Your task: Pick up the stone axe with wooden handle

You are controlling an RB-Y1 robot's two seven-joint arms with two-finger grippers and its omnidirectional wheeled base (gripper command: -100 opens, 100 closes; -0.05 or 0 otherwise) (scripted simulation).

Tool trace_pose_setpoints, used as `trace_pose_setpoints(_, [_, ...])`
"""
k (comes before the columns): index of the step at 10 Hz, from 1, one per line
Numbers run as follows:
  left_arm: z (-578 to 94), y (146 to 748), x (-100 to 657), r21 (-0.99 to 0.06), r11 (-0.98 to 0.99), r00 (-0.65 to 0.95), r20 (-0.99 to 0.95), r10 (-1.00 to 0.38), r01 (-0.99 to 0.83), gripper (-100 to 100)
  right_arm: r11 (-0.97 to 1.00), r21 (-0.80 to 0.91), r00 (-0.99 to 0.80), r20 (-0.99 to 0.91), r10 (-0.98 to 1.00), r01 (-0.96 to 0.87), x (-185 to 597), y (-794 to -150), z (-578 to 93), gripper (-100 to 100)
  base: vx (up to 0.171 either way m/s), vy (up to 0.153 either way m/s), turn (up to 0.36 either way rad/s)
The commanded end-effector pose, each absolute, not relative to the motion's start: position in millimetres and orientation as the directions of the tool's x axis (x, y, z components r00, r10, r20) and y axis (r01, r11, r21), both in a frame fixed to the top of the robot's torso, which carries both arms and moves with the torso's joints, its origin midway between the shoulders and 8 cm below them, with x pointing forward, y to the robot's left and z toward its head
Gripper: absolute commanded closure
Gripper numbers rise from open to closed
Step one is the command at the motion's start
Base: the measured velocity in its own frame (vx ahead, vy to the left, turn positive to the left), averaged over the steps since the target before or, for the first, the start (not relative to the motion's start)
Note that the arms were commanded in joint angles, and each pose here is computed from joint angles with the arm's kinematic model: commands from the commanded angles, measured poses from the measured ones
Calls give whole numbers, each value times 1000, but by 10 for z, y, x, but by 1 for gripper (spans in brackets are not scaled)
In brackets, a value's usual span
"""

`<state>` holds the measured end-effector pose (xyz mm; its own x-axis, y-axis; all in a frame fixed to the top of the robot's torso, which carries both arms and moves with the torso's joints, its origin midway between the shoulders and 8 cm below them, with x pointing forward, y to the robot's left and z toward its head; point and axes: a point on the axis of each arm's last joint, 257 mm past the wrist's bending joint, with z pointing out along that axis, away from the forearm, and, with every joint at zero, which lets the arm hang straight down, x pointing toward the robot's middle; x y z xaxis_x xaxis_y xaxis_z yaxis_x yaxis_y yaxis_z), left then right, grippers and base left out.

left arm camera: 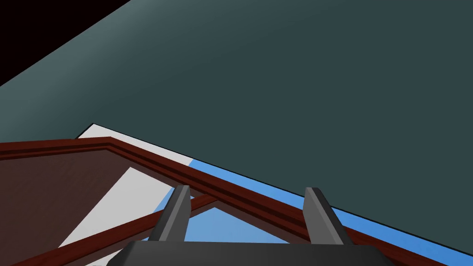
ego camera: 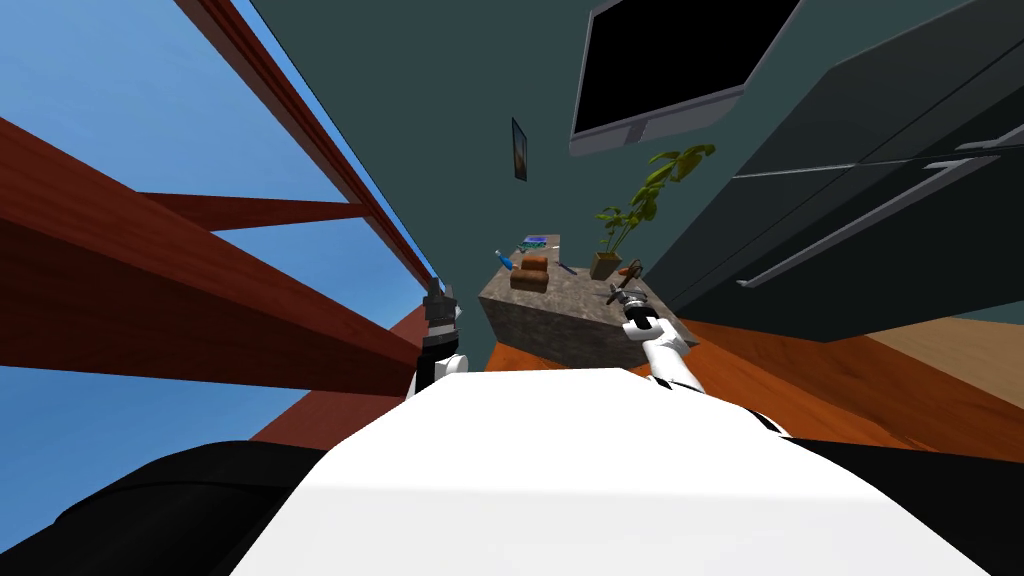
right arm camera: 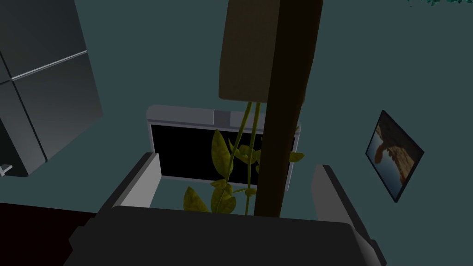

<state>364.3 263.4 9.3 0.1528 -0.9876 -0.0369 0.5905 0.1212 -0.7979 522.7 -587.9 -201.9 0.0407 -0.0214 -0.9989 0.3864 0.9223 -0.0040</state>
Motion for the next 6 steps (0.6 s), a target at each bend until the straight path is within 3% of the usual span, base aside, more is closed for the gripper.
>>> trace_pose_setpoints(1, [93,2634,3643,-798,121,153,-37,-988,590,0,921,11,37,-999,-4,390,5318,-5909,-2022,-100,-65,32,10])
trace_pose_setpoints(6, [110,2607,3650,-795,114,146,-32,-989,595,0,917,27,35,-999,14,399,5443,-6016,-2003,-100,-38,28,7])
